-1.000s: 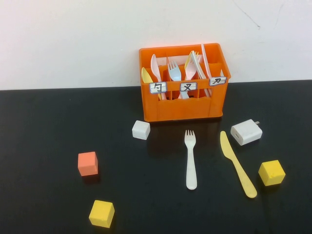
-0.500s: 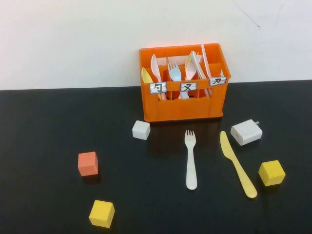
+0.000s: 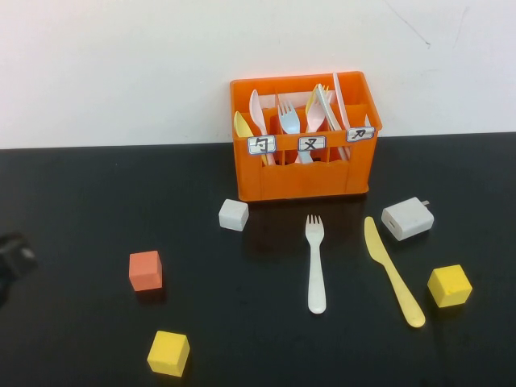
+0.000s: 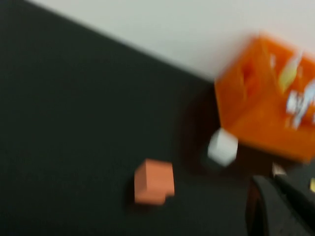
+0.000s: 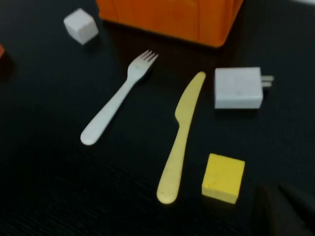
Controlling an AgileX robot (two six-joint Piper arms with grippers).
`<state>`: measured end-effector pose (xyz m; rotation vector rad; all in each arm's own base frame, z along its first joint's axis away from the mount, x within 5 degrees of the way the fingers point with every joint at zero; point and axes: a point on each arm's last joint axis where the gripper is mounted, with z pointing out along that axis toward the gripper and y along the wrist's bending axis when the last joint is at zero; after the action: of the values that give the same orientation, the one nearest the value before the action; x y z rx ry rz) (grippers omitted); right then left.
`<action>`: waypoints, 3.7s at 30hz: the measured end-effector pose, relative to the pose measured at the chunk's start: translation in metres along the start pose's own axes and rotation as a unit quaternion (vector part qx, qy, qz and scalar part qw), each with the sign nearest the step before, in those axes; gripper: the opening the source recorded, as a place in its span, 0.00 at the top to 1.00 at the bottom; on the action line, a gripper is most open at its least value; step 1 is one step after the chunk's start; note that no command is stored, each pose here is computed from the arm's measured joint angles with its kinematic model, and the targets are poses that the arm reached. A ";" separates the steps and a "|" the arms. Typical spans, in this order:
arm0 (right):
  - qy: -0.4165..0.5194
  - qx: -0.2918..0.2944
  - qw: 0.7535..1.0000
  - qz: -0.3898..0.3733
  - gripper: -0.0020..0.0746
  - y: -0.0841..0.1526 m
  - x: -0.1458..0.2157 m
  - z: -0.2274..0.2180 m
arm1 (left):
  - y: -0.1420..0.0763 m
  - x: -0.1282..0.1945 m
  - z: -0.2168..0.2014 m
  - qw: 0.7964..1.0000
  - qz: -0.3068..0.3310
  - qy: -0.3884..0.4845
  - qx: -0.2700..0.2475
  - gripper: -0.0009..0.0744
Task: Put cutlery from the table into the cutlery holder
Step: Pick up the knife
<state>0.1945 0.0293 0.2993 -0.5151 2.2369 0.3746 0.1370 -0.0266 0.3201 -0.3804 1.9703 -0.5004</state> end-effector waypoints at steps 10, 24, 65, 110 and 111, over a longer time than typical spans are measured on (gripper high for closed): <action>0.117 -0.065 0.991 -0.028 0.98 -0.015 -0.018 0.104 | -0.005 0.025 0.030 0.983 0.049 0.174 -0.031 0.99; 0.298 -0.053 0.939 -0.165 0.97 0.020 -0.047 0.183 | 0.003 0.040 0.035 0.960 0.066 0.264 -0.069 0.99; 0.327 -0.081 0.932 -0.132 0.49 0.014 -0.026 0.250 | -0.018 0.059 0.073 0.940 0.046 0.333 0.050 0.99; 0.312 -0.051 0.936 -0.154 0.84 0.050 -0.029 0.260 | -0.023 0.057 0.074 0.942 0.045 0.323 0.077 0.99; 0.310 -0.053 0.937 -0.150 0.84 0.050 -0.029 0.258 | -0.023 0.057 0.074 0.942 0.045 0.323 0.077 0.99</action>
<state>0.3531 0.1891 0.1609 -1.1466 2.6818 0.1851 0.1804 -0.0865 0.2586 -0.0149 2.5395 -0.7863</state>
